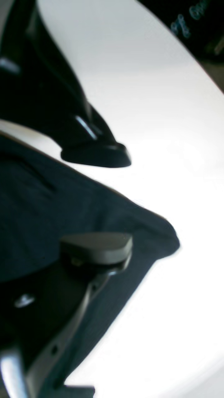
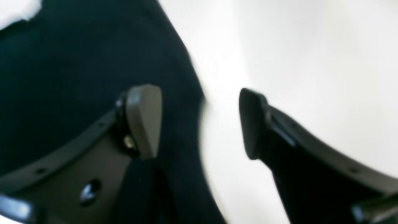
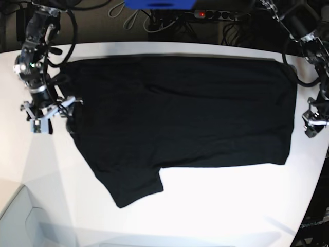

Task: Layout the t-shirt on the table in an organized manner, then fold the t-shirt properly
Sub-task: 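Release the edge and move both grippers to the shirt's side edges, then grasp the shirt's side edges near the hem with both grippers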

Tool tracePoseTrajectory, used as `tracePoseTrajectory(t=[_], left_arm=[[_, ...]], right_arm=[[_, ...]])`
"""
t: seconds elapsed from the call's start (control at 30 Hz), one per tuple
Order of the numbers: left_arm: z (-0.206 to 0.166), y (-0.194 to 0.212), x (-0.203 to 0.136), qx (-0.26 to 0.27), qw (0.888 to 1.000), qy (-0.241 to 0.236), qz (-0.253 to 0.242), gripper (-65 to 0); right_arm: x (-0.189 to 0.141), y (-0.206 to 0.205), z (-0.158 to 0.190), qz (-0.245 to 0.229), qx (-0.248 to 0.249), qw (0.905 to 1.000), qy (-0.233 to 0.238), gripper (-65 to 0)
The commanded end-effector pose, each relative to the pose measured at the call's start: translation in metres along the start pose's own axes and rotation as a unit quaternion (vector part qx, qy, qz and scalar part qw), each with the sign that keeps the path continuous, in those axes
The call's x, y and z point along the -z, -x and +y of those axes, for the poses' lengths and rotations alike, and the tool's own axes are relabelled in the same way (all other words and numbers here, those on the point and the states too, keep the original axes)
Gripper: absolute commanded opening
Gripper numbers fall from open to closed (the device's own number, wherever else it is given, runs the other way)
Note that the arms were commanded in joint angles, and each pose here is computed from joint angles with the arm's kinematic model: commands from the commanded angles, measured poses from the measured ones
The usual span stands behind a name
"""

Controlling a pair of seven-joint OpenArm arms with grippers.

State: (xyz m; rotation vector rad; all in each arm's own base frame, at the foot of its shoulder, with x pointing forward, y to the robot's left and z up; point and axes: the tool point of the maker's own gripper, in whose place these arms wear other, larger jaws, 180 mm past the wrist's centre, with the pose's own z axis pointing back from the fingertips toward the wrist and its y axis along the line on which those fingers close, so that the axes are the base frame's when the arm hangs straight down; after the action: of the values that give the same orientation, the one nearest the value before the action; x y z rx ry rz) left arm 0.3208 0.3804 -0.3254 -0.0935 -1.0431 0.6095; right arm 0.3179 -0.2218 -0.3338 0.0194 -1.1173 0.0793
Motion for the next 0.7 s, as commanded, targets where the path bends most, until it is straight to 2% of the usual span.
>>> tracePoseTrajectory(t=[0.0, 0.17, 0.37, 0.53, 0.67], left_arm=[[-0.004, -0.026, 0.004, 0.000, 1.000, 0.006, -0.026, -32.3], [-0.017, -0.043, 0.037, -0.018, 0.999, 0.023, -0.015, -32.3], [-0.040, -0.059, 0.067, 0.025, 0.998, 0.039, -0.040, -32.3], [-0.049, -0.056, 0.084, 0.047, 0.997, 0.042, -0.042, -32.3], [-0.041, -0.052, 0.088, 0.040, 0.998, 0.033, -0.046, -32.3]], right_arm=[[0.013, -0.024, 0.002, -0.029, -0.006, 0.9995, -0.008, -21.3], [0.073, -0.045, 0.010, -0.022, 0.008, 0.9989, -0.040, -19.8], [0.132, -0.052, -0.013, 0.012, 0.061, 0.9973, -0.040, -19.8], [0.154, -0.040, -0.023, 0.008, 0.098, 0.9945, -0.038, -19.8], [0.162, -0.033, 0.003, 0.011, 0.060, 0.9958, -0.068, -19.8]])
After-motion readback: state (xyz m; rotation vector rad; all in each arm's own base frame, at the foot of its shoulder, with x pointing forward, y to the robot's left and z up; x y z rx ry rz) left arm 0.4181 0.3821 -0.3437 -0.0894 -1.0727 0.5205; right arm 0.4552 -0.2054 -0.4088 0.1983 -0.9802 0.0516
